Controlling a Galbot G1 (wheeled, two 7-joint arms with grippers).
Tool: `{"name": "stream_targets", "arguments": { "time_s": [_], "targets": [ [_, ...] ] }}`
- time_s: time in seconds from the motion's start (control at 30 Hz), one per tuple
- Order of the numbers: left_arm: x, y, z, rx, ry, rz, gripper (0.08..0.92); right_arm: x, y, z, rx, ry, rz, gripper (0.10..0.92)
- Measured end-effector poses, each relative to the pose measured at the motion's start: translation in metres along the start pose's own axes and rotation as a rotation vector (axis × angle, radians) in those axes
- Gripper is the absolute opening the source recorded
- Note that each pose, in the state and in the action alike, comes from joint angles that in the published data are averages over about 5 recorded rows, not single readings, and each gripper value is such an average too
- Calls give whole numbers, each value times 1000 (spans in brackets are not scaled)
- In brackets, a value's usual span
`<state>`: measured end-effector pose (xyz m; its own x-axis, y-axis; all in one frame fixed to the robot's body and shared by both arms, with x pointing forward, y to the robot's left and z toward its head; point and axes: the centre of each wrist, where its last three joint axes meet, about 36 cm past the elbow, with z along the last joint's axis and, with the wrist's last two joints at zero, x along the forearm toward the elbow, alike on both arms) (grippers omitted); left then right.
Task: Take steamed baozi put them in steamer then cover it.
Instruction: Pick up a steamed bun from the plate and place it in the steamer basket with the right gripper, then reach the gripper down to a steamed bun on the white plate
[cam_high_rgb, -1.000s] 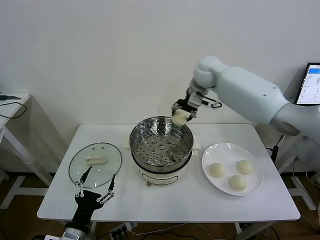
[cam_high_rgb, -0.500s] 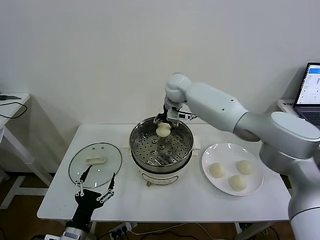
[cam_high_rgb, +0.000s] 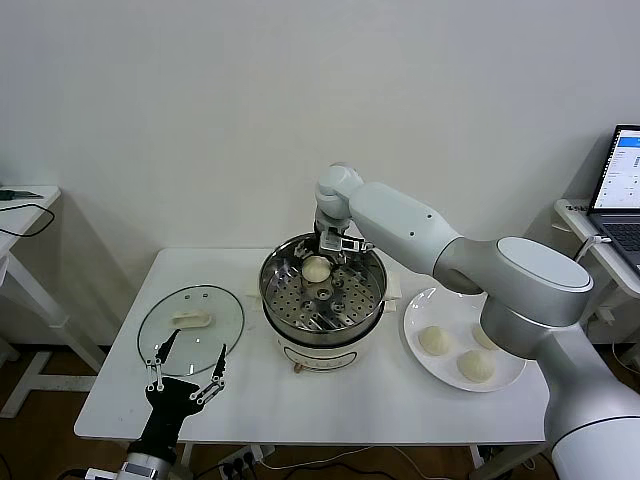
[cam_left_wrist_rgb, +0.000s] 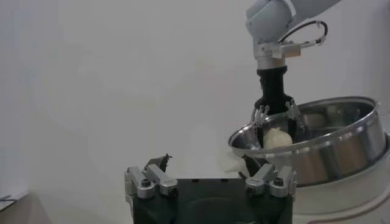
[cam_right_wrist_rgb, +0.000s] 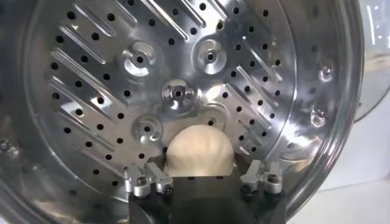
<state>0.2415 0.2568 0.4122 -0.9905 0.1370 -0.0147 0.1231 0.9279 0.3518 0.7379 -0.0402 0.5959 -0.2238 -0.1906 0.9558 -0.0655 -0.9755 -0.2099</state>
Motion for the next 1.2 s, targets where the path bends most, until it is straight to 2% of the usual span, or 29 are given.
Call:
{"name": "stream_targets", "arguments": {
  "time_s": [0.17,0.3,0.47,0.6,0.87,1.2],
  "targets": [
    [0,1,-1,0,-2,-3,823,25,8,3,-45,2,14,823],
    [0,1,-1,-2,-2,-2,823,64,30,13,-182,11,32,823],
    [-1,0,-3,-1,-8,3,823,114,87,32,-492,18,51,823],
    [-3,-1,-4,0,-13,8,823,130,146,36,-758,-8,52,823],
    [-3,-3,-4,3,-15,14,823,110,255,14,-1167,-84,-5,823],
    [2,-8,0,1,2,8,823,39,317,-27,-1395,-158,-96,823]
  ]
}}
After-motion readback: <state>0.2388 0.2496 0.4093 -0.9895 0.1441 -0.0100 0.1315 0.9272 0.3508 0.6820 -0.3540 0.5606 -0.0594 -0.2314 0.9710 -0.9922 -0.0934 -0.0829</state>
